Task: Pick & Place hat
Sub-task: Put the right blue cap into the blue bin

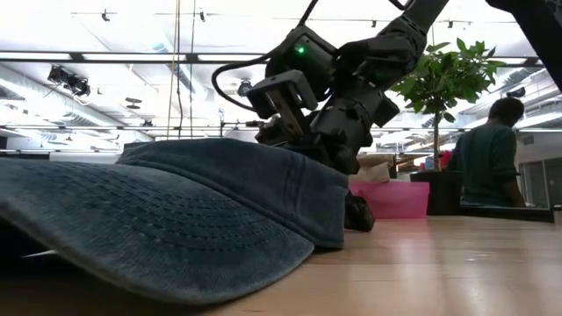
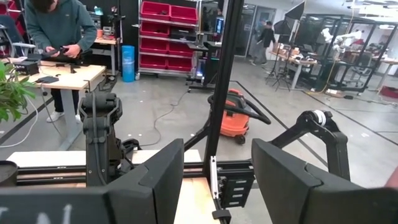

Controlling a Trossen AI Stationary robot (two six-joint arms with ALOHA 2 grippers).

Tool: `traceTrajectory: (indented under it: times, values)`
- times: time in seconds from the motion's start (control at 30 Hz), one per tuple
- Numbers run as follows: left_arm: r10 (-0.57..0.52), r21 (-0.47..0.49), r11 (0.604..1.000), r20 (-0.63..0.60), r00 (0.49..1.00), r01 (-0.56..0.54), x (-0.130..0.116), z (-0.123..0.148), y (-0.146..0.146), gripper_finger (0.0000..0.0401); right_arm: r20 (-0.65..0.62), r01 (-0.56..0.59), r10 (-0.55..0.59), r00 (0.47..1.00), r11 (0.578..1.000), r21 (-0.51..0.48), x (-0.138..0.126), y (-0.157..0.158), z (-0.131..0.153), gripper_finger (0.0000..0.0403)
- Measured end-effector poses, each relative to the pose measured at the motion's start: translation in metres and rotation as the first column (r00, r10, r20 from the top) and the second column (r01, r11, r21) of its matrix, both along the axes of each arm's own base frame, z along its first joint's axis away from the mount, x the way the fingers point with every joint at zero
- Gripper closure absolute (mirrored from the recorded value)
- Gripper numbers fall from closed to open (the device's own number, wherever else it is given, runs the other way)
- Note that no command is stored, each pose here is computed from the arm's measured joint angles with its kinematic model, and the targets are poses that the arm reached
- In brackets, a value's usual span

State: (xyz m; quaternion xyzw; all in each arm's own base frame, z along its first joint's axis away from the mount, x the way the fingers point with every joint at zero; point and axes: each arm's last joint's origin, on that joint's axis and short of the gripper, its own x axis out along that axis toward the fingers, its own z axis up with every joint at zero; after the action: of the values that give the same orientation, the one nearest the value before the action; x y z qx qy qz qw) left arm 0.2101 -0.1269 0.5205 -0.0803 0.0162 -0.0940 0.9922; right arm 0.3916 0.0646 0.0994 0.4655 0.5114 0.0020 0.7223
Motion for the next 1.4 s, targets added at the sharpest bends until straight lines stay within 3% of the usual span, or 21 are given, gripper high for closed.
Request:
traceTrajectory:
  times: [0.13,0.37,0.63,0.83,1.07,1.4]
  values:
    - [0.0,0.002,1.0,0.001,1.0,0.0,0.0,0.0,0.0,0.0209,0.054,0.025,-0.025,0.998,1.0,0.0,0.001,-0.008,0.013,0.0398]
    - [0.001,0.008,1.0,0.002,1.0,-0.001,0.0,0.0,0.0,0.0209,0.233,0.048,-0.038,0.972,0.998,-0.035,0.003,-0.016,0.058,0.0401]
    - [-0.023,0.008,1.0,-0.002,1.0,0.023,-0.003,0.0,-0.005,0.0209,0.38,0.116,-0.127,0.916,0.992,0.052,0.003,-0.026,0.1,0.0402]
    - [-0.066,-0.001,0.998,0.015,0.998,0.066,-0.009,0.002,-0.014,0.0209,0.497,0.23,-0.258,0.829,0.966,0.118,0.007,-0.038,0.125,0.0402]
    - [-0.125,0.029,0.992,0.149,0.981,0.122,-0.032,0.019,-0.014,0.0209,0.581,0.318,-0.375,0.722,0.926,0.202,0.01,-0.056,0.142,0.0403]
    - [-0.083,0.073,0.995,0.212,0.974,0.069,-0.052,0.031,0.003,0.0209,0.741,0.386,-0.474,0.476,0.87,0.308,0.011,-0.097,0.171,0.0403]
